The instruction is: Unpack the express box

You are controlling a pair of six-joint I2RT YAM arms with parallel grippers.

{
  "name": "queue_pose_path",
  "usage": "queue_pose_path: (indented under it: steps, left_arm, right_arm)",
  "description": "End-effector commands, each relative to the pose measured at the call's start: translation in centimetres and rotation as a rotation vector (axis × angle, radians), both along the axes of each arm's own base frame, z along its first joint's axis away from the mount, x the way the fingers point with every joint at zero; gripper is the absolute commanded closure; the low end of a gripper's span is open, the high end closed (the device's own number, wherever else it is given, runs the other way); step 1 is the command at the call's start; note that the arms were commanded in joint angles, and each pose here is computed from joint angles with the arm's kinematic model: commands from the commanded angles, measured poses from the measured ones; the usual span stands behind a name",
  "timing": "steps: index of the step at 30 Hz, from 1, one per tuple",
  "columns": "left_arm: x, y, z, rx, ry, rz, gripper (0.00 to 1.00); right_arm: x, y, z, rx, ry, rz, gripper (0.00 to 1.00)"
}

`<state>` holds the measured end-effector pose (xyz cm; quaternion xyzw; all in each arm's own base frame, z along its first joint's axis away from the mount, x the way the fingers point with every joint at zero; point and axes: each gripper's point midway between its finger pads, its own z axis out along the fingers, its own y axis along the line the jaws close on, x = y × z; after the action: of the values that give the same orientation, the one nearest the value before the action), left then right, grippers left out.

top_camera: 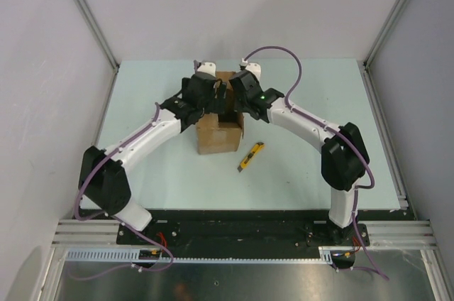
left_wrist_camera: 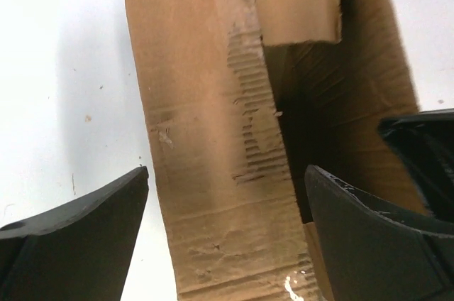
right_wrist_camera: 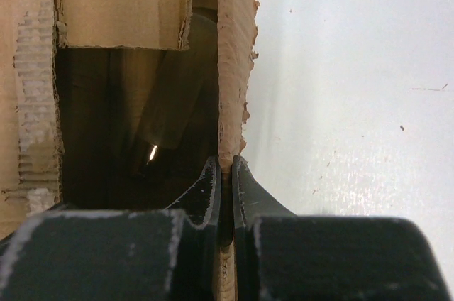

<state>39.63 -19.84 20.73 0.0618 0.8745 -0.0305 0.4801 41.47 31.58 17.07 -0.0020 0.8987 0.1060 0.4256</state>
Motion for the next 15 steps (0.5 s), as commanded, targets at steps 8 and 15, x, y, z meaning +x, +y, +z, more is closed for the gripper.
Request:
queue_pose_path:
  steps: [8,15]
  left_arm:
    - [0.7,-0.1,-0.9,0.076,0.036,0.020,0.00]
    - [0.7,-1.2,-1.3,0.118,0.037,-0.023,0.00]
  right_arm:
    - [-1.3,1.0,1.0,0.181,0.061,0.017,1.00]
    - [-1.1,1.4,1.3,0.197,0.058,0.038,1.00]
